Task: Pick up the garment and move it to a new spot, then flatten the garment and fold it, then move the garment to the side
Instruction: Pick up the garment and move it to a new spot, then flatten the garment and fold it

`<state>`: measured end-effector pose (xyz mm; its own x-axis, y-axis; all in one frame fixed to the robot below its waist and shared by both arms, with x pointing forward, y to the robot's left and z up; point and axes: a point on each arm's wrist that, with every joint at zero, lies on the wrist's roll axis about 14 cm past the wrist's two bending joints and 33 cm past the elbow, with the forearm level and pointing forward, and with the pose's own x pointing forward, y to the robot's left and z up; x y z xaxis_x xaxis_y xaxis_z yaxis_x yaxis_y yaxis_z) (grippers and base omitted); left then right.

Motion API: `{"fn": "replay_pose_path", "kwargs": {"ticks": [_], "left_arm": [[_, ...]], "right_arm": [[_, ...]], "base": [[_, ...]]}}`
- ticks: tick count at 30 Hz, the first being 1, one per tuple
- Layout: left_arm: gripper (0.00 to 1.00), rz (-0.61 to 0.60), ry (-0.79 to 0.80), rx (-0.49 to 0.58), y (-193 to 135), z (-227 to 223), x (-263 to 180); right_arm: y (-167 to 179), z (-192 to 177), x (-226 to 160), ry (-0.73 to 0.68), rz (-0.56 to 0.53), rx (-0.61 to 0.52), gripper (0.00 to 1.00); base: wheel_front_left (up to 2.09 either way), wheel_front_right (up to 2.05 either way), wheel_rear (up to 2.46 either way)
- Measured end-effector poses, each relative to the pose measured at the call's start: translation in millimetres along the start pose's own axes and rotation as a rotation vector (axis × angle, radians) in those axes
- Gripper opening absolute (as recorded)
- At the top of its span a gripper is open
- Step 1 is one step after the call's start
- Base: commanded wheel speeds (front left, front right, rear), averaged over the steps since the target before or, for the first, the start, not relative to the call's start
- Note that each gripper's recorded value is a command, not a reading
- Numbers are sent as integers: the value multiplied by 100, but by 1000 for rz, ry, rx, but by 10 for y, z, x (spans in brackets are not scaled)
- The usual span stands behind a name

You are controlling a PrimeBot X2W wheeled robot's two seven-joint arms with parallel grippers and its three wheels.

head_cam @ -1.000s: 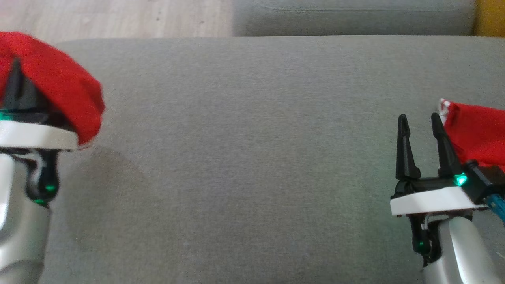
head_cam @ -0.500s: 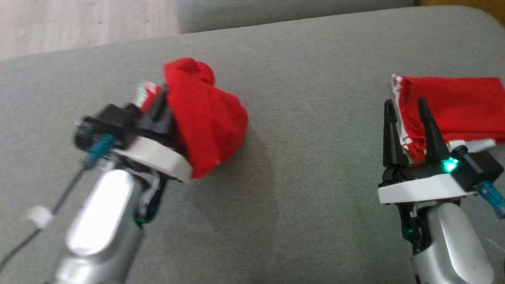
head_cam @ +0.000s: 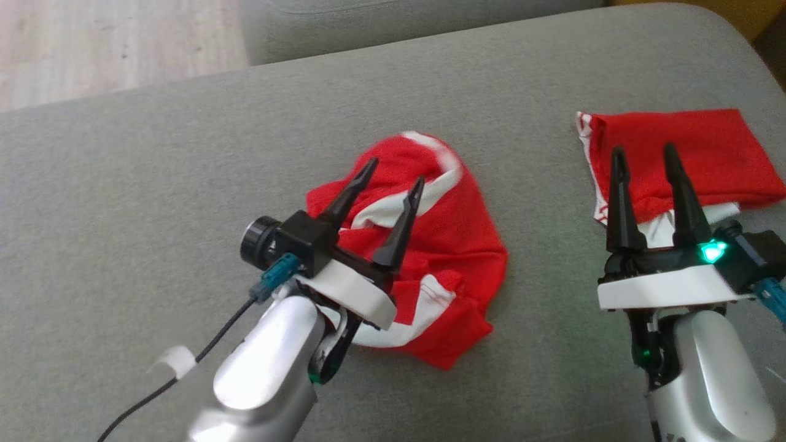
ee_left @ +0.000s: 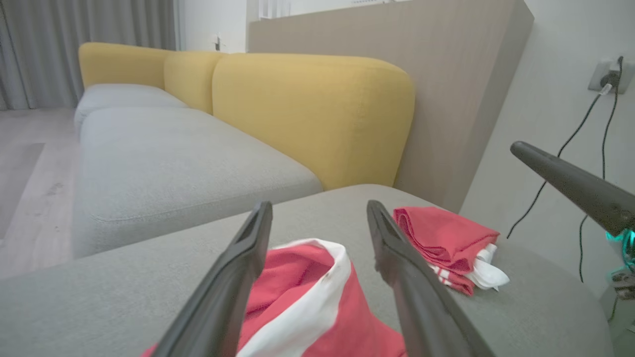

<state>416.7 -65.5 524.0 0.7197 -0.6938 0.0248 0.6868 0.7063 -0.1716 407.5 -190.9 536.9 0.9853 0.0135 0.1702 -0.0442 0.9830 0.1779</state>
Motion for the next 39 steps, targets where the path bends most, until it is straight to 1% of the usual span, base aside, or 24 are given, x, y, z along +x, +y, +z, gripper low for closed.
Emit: {"fn": "replay_pose_path", "kwargs": {"ticks": [3, 6, 9, 12, 16, 21, 25, 31, 33, 35, 36, 39], "left_arm": [[100, 60, -46, 16, 167, 98, -75], [100, 150, -90, 45, 453, 224, -217], [100, 258, -122, 83, 796, 327, -459], [100, 364, -141, 97, 1040, 348, -795], [100, 529, -142, 14, 1232, 179, -1332], [100, 658, -121, -44, 1247, -48, -1858], [100, 673, -132, -55, 1197, -68, -1940], [100, 666, -174, -48, 1187, 44, -1899], [100, 668, -181, -47, 1213, 64, -1883], [100, 671, -186, -55, 1248, 68, -1869], [100, 677, -183, -53, 1265, 57, -1875], [100, 695, -169, -69, 1306, -9, -1914]], "right_arm": [[43, 11, 35, -6, 12, 6, 100], [139, -2, 67, -6, 37, 17, 100], [237, -81, 51, 15, 62, 27, 100], [344, -176, 19, 44, 90, 37, 100], [465, -269, -13, 72, 121, 47, 100], [531, -412, -99, 118, 137, 59, 100], [584, -455, -91, 131, 153, 54, 100], [697, -516, -36, 155, 191, 27, 100], [780, -648, -25, 223, 219, 8, 100], [835, -899, -38, 348, 249, -56, 100], [869, -981, -30, 389, 264, -81, 100], [1030, -1124, 57, 466, 312, -104, 100]], "base": [[0, 0, 0], [0, 0, 0], [0, 0, 0], [0, 0, 0], [0, 0, 0], [0, 0, 0], [0, 0, 0], [0, 0, 0], [0, 0, 0], [0, 0, 0], [0, 0, 0], [0, 0, 0]]}}
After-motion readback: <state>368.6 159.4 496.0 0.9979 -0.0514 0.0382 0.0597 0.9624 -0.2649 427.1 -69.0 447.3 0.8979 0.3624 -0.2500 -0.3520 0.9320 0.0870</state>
